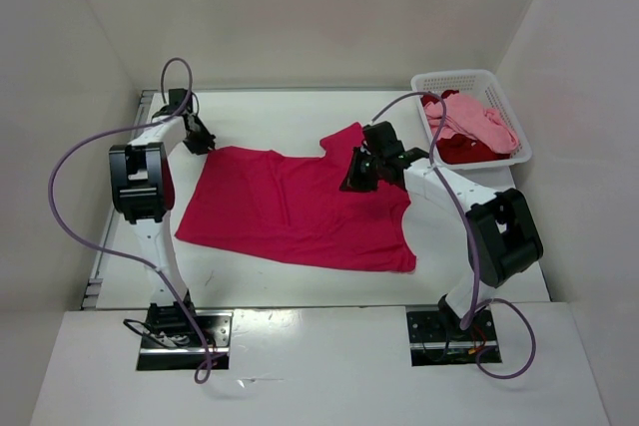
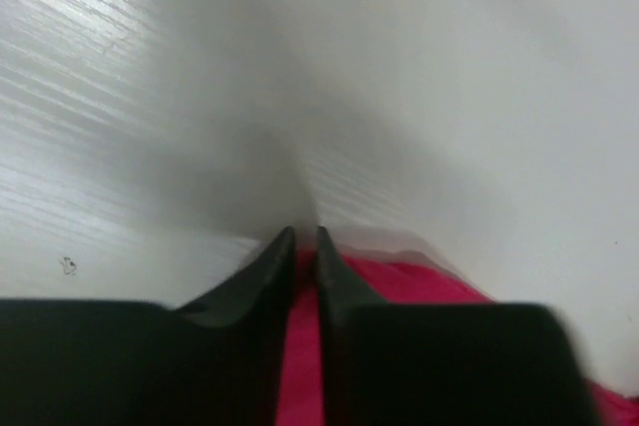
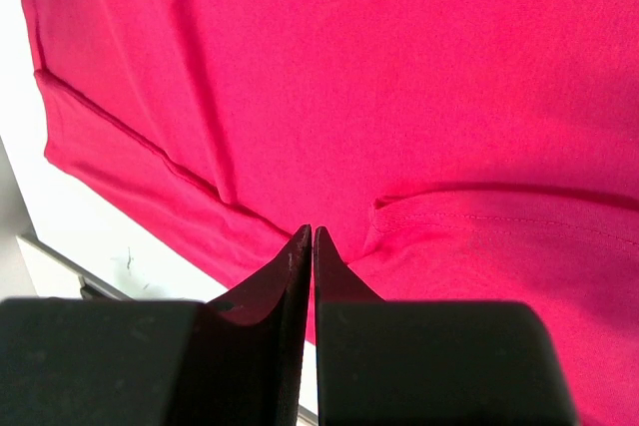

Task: Fold and stack the t-shirts
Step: Grap the side of the flattened tshirt furthest away from the robot with both arms

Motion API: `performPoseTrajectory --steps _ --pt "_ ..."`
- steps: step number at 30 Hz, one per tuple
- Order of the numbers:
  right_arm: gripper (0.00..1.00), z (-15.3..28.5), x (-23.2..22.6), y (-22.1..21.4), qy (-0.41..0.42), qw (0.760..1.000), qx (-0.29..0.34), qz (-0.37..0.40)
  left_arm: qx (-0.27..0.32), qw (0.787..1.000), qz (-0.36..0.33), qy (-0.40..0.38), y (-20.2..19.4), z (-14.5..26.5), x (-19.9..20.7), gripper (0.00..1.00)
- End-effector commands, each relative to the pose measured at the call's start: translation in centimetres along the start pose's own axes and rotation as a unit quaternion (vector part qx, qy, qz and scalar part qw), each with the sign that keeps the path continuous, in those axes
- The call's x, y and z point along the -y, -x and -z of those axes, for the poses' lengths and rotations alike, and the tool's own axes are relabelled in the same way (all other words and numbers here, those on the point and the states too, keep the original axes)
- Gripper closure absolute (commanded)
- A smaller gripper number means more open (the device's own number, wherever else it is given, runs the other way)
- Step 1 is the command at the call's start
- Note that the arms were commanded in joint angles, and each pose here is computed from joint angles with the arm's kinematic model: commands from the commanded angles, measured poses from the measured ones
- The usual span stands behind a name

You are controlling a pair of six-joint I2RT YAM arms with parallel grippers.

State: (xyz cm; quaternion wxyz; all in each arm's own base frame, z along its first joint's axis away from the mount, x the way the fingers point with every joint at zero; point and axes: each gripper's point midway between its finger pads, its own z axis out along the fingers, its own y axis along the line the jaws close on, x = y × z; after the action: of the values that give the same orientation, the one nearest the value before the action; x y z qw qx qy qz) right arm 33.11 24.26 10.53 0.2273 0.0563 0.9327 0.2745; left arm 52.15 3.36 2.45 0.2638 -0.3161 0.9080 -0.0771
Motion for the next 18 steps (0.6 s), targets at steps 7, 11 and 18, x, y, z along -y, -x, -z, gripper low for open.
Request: performPoseTrajectory --steps 7,11,18 --pt "0.93 0.0 -0.6 0.8 0.019 1.000 0.017 0.012 0.092 0.992 0.020 -0.085 3.1 9.8 3.1 0.95" --pt "0.93 0.0 -0.3 0.4 0.018 1.000 0.016 0.012 0.141 0.987 0.032 -0.074 4.6 12.2 2.2 0.56" --pt "0.92 -0.2 0.0 0.4 0.012 1.000 0.015 0.015 0.118 0.989 0.063 -0.069 3.6 9.3 0.1 0.23"
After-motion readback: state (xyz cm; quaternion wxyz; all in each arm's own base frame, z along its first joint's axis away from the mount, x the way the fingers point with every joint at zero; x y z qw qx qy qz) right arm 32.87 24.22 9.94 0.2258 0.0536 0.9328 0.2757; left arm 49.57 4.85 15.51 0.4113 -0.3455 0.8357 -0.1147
